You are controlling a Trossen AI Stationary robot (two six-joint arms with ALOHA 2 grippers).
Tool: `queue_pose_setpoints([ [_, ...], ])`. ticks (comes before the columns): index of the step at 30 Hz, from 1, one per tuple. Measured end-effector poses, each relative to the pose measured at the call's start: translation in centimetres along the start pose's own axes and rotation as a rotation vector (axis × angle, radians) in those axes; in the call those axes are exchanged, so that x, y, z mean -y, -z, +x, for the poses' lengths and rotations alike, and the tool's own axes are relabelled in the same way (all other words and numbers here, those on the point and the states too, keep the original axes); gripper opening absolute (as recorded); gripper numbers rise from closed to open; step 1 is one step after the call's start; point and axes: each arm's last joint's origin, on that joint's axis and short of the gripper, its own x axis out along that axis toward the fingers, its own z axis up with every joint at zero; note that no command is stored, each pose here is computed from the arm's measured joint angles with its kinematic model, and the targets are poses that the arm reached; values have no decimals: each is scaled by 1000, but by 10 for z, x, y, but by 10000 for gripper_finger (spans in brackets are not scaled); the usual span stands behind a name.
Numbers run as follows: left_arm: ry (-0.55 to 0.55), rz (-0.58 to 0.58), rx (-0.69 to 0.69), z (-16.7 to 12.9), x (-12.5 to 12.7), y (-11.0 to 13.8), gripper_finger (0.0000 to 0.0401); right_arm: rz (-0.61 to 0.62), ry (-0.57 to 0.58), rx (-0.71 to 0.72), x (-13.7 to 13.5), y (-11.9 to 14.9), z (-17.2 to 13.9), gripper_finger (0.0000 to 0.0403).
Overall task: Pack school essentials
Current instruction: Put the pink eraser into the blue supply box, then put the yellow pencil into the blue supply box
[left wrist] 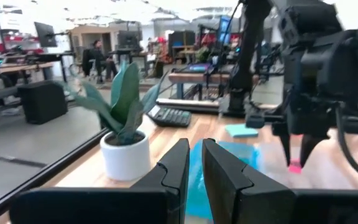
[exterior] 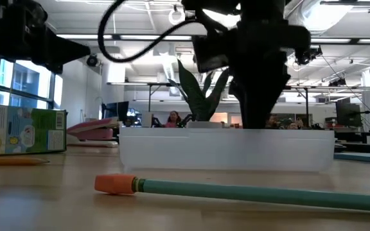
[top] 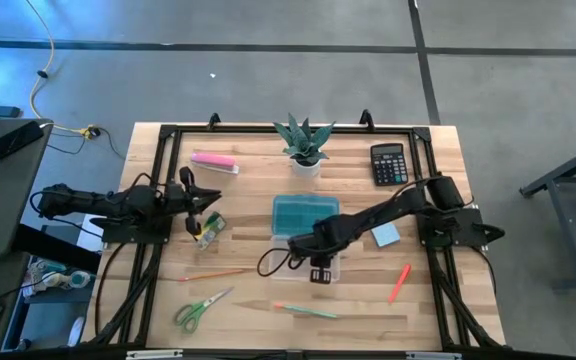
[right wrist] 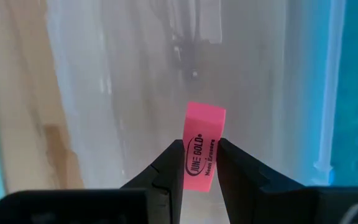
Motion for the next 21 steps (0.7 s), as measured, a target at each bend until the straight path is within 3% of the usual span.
queue_pose_setpoints([
  [6,-5,67,-52,0,0,5,41,-24,5,-8,2,5,9,106],
  [13,-13,44,-78,0,0,8,115,-14,9,-2,4,5,4,172],
  [17,-49,-6,-51,0,-1,5,156,-38,121,3,8,8,0,183],
  [21,-50,-22,-28,0,-2,-9,168,-86,214,33,12,10,-12,179],
])
